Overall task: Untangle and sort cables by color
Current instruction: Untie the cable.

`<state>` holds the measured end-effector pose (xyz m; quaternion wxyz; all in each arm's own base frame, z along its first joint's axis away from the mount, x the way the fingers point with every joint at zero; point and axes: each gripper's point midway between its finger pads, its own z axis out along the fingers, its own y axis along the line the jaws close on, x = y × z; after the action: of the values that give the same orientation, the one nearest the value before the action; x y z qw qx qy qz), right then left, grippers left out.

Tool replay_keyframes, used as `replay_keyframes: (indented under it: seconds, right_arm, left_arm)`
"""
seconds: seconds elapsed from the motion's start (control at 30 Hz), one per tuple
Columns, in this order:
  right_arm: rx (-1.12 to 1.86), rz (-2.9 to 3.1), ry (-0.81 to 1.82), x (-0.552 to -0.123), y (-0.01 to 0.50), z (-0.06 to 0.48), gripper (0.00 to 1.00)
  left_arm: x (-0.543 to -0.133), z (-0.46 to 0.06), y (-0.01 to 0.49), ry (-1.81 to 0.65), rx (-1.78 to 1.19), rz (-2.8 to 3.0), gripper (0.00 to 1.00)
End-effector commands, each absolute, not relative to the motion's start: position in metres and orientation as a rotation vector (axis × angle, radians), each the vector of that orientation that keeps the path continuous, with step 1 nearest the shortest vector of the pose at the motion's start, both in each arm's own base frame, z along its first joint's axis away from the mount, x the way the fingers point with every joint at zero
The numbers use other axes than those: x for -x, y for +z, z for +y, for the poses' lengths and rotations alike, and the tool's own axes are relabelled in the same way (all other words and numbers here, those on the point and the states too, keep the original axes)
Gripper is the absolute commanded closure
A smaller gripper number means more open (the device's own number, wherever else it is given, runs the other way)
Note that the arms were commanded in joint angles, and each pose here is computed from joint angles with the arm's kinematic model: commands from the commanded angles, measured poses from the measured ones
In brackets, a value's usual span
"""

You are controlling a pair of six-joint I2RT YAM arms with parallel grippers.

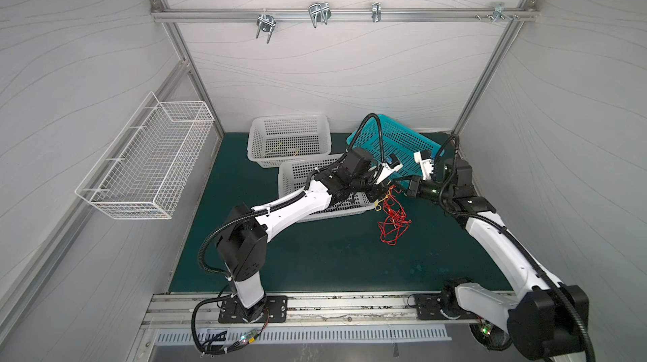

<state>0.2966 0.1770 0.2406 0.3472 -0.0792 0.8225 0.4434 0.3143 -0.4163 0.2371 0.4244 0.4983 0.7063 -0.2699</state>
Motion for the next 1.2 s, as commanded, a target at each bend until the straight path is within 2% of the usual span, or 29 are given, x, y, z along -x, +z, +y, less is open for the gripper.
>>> replay_keyframes:
  seconds: [0.0, 0.2, 0.4, 0.8, 1.17]
  right_arm:
    - [0.160, 2.162, 1.071, -0.290, 0.234, 0.165, 1.00]
    - [0.007, 2.142, 0.922, -0.289, 0.233, 0.128, 1.00]
    - [-0.171, 2.175, 0.726, -0.291, 0.221, 0.090, 1.00]
    - [-0.251, 2.129, 0.710, -0.282, 0.227, 0.069, 1.00]
    - [-0.514, 2.137, 0.435, -0.272, 0.219, 0.013, 1.00]
  left_arm:
    - [-0.328, -0.410, 0.267, -0.619, -1.176, 1.702, 1.00]
    - [-0.347, -0.388, 0.255, -0.563, -1.097, 1.805, 1.00]
    - [-0.348, -0.376, 0.250, -0.511, -1.087, 1.827, 1.00]
    - [-0.389, -0.338, 0.242, -0.345, -0.839, 1.997, 1.00]
    - [-0.399, -0.315, 0.230, -0.210, -0.775, 2.071, 1.00]
